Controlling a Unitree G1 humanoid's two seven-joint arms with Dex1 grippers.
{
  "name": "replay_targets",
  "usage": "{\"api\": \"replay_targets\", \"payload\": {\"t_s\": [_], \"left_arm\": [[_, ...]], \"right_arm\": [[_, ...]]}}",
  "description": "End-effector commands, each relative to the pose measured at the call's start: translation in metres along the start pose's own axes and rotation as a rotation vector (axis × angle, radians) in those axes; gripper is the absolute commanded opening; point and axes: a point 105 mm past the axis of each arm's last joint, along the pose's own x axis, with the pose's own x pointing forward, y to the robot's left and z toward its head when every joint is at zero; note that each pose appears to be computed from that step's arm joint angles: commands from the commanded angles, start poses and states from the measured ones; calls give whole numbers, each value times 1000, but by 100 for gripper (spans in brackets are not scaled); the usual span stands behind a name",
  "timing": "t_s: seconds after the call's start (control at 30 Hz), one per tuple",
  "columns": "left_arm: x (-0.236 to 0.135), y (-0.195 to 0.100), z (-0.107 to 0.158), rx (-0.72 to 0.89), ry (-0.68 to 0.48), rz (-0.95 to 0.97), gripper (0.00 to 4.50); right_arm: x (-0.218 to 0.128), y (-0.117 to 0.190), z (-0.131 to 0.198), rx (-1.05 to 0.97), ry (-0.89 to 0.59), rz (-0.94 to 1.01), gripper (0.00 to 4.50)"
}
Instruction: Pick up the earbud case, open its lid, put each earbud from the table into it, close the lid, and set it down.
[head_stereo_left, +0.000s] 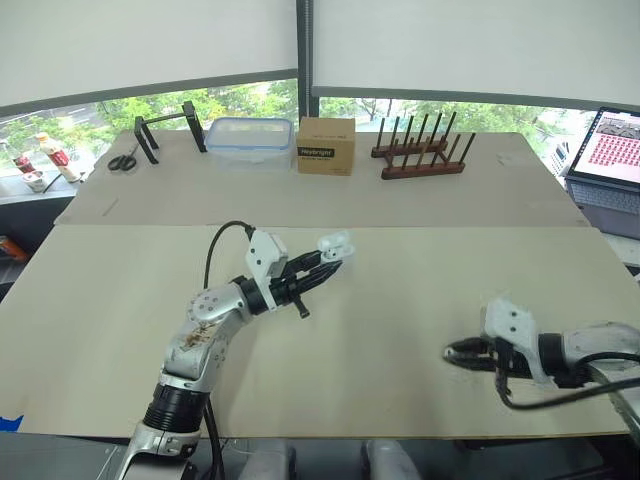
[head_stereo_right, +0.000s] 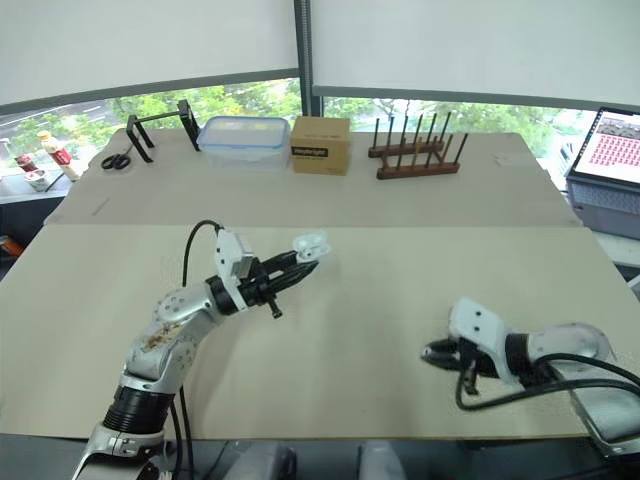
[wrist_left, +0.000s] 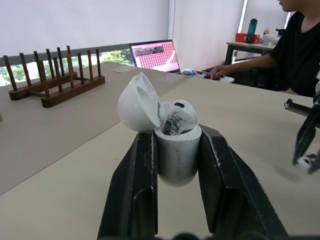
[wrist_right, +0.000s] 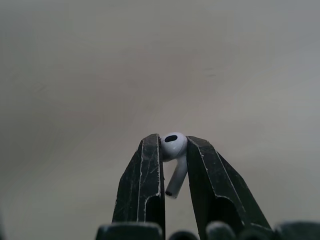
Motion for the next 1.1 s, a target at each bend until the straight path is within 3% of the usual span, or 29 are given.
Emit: {"api": "replay_targets", "payload": {"t_s": [0.03, 0.13, 0.3, 0.5, 1.1], "left_arm": [[3, -8, 13, 26, -41, -21, 60], [1, -10, 13, 16, -37, -16, 60], [-1, -14, 12, -1, -31, -10, 60], [-2, -18, 8, -22, -28, -8, 60], [1, -22, 7, -42, -22, -10, 60]], "right_arm": [[-12, 2, -16, -106, 99, 96, 30], [-29, 4, -42, -170, 225, 164, 30], [-37, 10, -56, -174, 247, 179, 30], [-33, 2, -52, -202, 194, 97, 30], [-23, -2, -37, -307, 153, 147, 30]]}}
